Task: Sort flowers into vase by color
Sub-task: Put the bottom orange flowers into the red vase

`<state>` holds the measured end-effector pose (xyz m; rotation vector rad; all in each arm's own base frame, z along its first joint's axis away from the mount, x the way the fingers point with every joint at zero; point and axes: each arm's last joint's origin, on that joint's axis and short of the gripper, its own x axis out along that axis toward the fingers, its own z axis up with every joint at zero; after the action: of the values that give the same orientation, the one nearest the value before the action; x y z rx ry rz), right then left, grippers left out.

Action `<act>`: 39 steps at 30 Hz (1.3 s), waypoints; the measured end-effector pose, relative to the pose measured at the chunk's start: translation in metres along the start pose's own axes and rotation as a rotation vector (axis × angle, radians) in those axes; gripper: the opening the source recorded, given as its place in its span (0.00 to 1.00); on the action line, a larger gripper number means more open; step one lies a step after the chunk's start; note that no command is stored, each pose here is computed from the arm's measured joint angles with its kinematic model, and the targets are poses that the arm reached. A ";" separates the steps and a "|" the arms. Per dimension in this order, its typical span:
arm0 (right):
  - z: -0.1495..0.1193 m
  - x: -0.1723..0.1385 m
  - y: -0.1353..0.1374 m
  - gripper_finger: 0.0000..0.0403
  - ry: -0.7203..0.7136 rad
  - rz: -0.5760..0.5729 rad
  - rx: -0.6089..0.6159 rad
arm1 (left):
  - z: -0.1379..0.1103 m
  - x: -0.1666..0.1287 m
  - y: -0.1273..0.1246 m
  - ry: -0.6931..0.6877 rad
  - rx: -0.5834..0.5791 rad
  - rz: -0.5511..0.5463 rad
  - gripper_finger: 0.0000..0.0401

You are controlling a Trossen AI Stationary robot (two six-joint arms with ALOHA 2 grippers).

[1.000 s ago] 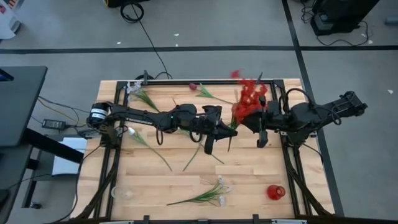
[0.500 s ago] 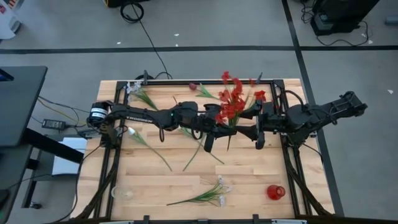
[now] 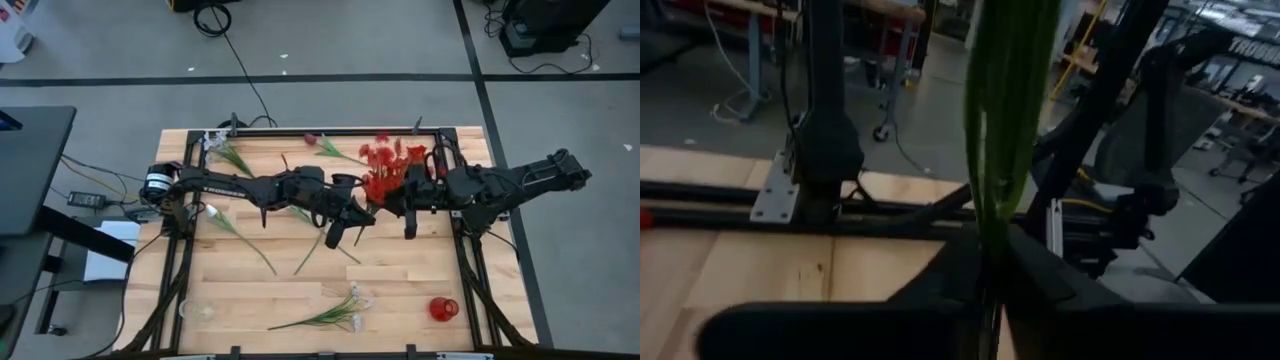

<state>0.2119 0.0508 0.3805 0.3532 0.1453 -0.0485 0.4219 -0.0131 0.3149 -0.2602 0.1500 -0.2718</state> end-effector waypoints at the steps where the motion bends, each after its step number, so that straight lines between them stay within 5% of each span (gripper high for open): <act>1: -0.003 -0.002 0.000 0.06 0.031 0.007 0.004 | -0.001 0.000 0.001 0.007 -0.003 0.006 0.17; 8: -0.029 -0.024 0.013 0.06 0.216 -0.053 -0.013 | 0.002 -0.015 0.009 0.103 -0.055 0.078 0.49; 12: -0.039 -0.047 0.032 0.06 0.276 0.035 0.023 | 0.003 -0.026 0.008 0.169 -0.135 0.156 0.58; 25: -0.075 -0.132 0.085 0.06 0.346 0.313 -0.058 | 0.003 -0.030 0.005 0.142 -0.214 0.351 0.60; 39: -0.100 -0.162 0.077 0.06 0.400 0.284 -0.204 | 0.004 -0.030 0.003 0.093 -0.319 0.381 0.60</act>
<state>0.0437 0.1612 0.3385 0.1737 0.4903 0.3177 0.3953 -0.0007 0.3213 -0.5278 0.3315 0.1210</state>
